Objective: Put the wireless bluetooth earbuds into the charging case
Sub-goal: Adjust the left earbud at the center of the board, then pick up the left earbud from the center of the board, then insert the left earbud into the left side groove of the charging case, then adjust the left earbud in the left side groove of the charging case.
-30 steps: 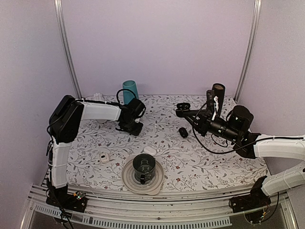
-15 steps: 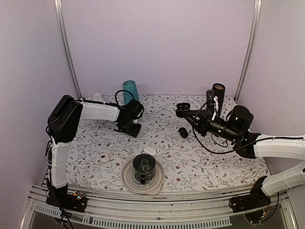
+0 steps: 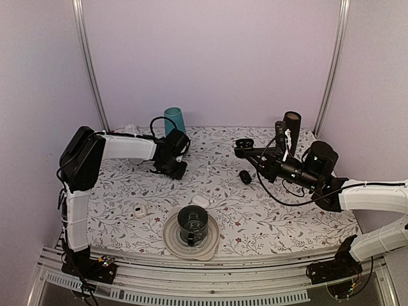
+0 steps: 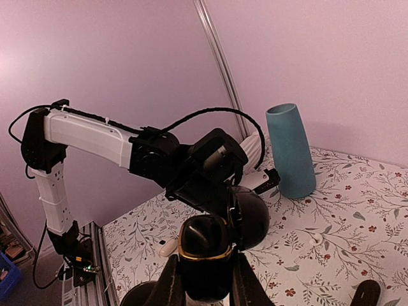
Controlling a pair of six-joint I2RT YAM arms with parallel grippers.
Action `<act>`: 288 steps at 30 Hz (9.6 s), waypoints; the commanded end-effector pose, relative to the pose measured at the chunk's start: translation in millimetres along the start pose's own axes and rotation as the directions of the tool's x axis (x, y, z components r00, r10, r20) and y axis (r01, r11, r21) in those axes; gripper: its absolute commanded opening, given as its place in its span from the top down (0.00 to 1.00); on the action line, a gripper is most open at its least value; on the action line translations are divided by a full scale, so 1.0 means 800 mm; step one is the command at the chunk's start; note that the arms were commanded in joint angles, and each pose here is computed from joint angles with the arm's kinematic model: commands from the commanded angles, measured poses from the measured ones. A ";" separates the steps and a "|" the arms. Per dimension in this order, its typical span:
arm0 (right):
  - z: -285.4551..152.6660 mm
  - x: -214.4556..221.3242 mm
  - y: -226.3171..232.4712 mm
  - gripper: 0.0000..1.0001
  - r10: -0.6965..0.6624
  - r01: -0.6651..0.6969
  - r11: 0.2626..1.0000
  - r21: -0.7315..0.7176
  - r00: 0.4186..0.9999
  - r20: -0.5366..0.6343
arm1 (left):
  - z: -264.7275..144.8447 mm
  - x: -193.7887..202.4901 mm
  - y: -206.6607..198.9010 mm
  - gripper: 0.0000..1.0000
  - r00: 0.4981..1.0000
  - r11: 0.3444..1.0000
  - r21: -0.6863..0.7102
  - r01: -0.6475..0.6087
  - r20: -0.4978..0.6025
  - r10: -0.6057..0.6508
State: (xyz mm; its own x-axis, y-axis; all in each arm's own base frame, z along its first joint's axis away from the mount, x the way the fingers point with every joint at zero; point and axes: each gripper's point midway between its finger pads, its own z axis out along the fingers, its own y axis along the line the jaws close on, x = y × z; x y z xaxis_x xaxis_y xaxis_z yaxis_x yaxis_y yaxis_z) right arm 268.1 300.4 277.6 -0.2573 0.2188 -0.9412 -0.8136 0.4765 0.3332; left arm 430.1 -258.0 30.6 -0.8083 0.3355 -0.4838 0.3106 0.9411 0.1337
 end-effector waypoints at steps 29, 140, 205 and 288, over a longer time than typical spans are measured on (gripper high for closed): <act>-0.005 -0.007 0.024 0.97 -0.026 0.026 0.995 -0.098 1.000 -0.006 | 0.019 0.022 0.037 0.74 0.915 0.911 -0.123 0.394 -0.044 -0.402; 0.074 -0.051 -0.003 0.97 0.090 -0.051 0.988 -0.147 0.958 0.272 | -0.374 -0.212 -0.079 0.90 0.642 0.735 0.666 -0.130 0.621 -0.449; 0.125 -0.102 0.045 0.98 0.222 -0.100 0.928 -0.360 0.923 0.315 | -0.451 -0.164 -0.117 0.88 0.497 0.691 0.608 -0.390 0.771 -0.398; 0.119 -0.101 0.055 0.98 0.007 0.093 0.945 -0.313 0.953 0.303 | -0.395 -0.163 -0.057 0.61 0.655 0.771 0.629 -0.102 0.626 -0.424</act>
State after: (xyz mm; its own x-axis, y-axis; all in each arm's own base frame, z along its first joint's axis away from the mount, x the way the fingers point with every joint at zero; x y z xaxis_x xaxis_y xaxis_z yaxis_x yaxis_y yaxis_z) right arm 308.9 388.4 356.4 -0.1366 0.4483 -0.8834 -0.9495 0.1949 0.2457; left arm 361.6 -327.0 356.9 -0.3295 -0.2138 -0.9196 0.6337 0.6720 -0.3833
